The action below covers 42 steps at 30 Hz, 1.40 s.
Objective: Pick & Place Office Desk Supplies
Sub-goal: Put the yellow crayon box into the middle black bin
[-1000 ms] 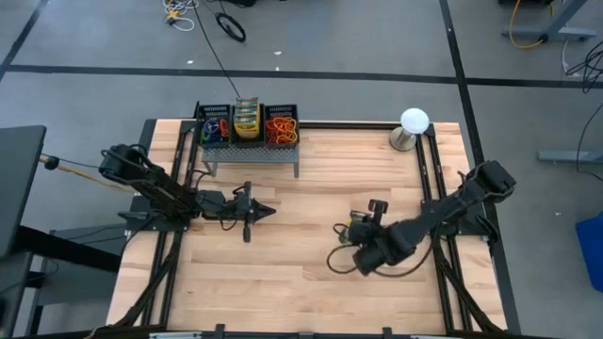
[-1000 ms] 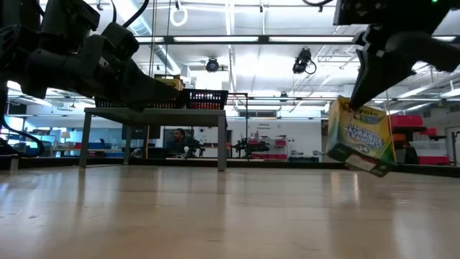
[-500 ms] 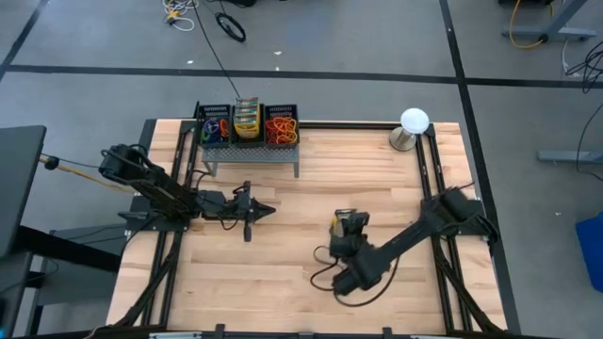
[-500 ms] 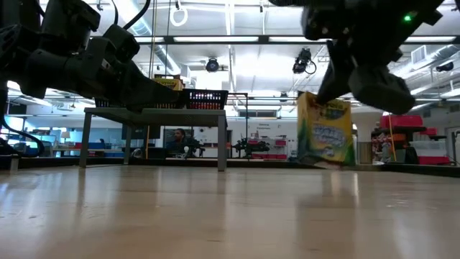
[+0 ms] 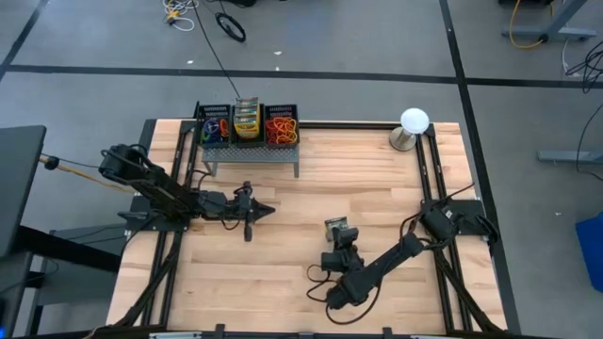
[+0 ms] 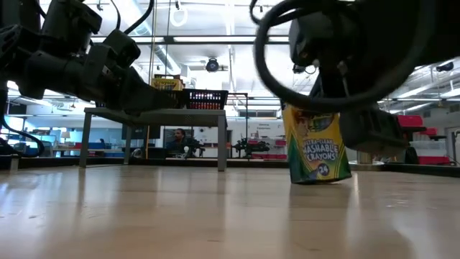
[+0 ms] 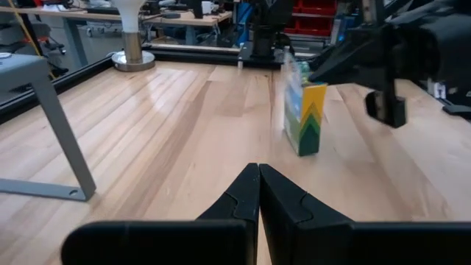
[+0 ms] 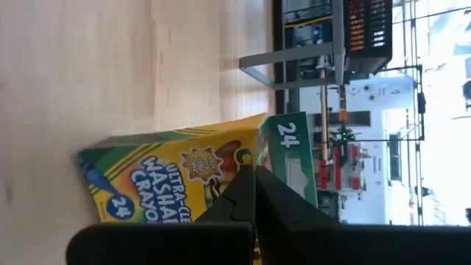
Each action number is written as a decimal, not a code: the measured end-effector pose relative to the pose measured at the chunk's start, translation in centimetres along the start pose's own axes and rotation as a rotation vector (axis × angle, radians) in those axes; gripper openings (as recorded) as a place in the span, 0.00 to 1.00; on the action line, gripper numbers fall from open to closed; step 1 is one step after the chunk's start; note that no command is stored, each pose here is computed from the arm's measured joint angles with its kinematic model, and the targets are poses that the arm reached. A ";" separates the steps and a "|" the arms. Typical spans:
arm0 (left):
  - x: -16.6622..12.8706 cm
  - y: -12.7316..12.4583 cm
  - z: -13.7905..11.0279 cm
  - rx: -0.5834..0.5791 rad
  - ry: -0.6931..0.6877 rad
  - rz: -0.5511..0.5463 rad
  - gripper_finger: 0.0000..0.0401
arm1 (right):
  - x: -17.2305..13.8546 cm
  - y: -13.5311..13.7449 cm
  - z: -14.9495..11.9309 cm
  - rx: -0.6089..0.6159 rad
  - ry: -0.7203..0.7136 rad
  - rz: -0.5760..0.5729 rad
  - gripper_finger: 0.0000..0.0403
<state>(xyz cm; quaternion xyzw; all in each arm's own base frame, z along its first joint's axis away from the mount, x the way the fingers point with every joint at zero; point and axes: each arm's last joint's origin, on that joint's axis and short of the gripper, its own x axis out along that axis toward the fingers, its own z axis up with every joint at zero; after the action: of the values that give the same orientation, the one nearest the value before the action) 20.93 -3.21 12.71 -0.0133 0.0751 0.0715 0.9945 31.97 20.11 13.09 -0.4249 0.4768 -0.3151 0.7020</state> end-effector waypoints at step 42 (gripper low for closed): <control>0.0 0.0 0.0 -0.013 0.000 0.005 0.03 | -2.3 -1.2 2.0 0.092 0.060 0.190 0.48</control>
<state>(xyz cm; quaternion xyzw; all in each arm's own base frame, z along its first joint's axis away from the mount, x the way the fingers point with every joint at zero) 20.92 -3.19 12.70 -0.0195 0.0749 0.0742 0.9942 32.95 22.14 15.41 -0.3356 0.5206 -0.2812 0.7329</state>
